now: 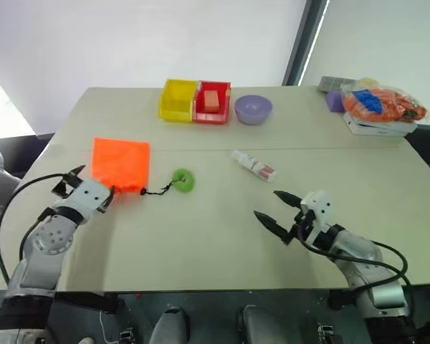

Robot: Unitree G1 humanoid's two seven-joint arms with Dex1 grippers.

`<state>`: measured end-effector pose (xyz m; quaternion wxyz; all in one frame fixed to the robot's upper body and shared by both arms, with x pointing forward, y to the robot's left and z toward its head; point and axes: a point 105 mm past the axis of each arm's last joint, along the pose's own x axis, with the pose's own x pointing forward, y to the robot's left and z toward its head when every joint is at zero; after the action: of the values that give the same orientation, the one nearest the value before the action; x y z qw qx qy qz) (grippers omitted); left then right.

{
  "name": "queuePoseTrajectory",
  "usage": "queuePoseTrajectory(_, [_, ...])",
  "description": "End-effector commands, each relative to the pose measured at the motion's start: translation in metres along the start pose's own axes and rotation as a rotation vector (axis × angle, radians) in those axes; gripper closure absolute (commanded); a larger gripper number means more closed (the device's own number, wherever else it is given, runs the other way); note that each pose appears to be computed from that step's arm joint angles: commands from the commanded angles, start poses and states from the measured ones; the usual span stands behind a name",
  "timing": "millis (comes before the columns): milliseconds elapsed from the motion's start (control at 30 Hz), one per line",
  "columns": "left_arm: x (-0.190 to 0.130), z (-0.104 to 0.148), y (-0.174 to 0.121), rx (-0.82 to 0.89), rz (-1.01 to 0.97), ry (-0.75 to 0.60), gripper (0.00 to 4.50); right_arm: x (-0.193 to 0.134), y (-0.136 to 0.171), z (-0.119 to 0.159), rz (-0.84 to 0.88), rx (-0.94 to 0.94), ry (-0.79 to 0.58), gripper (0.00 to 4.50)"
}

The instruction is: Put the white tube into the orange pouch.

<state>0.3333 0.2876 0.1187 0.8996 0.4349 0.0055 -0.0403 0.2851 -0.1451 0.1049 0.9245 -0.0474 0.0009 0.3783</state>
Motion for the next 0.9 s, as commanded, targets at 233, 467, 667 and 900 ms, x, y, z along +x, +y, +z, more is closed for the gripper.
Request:
queuePoseTrajectory(233, [0.022,0.003,0.012,-0.085,0.078,-0.028,0.0,0.008,0.013,0.014,0.028,-0.013,-0.048,0.09])
queuePoseTrajectory(467, [0.016,0.023,0.011,-0.222,-0.024,-0.155,0.0,0.008,0.013,0.013,0.022,-0.007,-0.051,0.09])
queuePoseTrajectory(667, [0.0,0.025,-0.001,-0.085,-0.164,-0.191,0.0,0.008,0.013,0.011,0.02,-0.003,-0.048,0.09])
queuePoseTrajectory(900, [0.004,0.009,0.001,-0.033,-0.142,-0.112,0.0,0.013,0.016,0.009,0.036,0.004,-0.048,0.09])
